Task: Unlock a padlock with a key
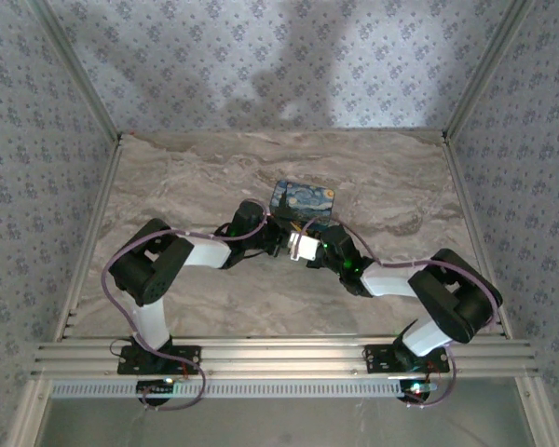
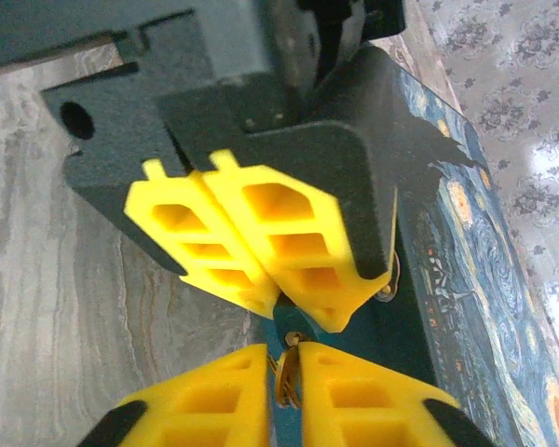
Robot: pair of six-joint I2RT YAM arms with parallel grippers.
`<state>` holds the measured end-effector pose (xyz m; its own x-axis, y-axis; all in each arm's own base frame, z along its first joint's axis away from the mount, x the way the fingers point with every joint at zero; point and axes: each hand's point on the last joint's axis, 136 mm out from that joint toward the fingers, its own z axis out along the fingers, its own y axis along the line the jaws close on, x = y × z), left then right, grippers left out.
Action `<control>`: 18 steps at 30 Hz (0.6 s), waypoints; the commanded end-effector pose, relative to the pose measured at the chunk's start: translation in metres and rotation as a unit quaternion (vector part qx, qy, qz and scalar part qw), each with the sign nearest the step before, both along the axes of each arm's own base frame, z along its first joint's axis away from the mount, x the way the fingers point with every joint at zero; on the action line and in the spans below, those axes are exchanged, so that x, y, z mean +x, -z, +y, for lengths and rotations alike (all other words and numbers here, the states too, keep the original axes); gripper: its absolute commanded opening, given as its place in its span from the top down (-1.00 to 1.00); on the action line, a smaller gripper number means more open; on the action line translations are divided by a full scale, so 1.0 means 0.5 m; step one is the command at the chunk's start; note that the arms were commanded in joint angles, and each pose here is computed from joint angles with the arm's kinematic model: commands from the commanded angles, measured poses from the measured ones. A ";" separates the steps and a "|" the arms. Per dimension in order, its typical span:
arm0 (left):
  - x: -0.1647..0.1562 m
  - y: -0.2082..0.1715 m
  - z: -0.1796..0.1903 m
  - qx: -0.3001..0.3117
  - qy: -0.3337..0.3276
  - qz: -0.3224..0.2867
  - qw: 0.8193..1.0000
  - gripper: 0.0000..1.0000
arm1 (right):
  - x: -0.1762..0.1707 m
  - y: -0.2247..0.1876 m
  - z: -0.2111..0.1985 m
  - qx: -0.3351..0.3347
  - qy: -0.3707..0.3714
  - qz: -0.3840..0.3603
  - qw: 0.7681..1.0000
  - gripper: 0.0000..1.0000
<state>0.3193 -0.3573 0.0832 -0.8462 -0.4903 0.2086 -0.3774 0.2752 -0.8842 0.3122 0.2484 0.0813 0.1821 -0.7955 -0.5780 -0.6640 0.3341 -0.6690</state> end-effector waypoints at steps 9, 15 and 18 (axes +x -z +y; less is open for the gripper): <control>0.006 -0.062 -0.021 -0.033 0.009 -0.027 0.999 1.00 | 0.029 -0.023 -0.009 0.024 0.040 -0.017 0.999 1.00; 0.006 -0.063 -0.021 -0.034 0.008 -0.027 0.999 1.00 | 0.026 -0.026 -0.002 0.037 0.042 -0.012 0.998 1.00; 0.006 -0.062 -0.021 -0.034 0.008 -0.027 0.999 1.00 | 0.024 -0.031 0.003 0.049 0.045 -0.007 0.998 1.00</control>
<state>0.3221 -0.3563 0.0838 -0.8373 -0.5044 0.2112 -0.3838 0.2669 -0.8840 0.3149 0.2481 0.0837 0.1469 -0.7792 -0.6093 -0.6545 0.3853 -0.6505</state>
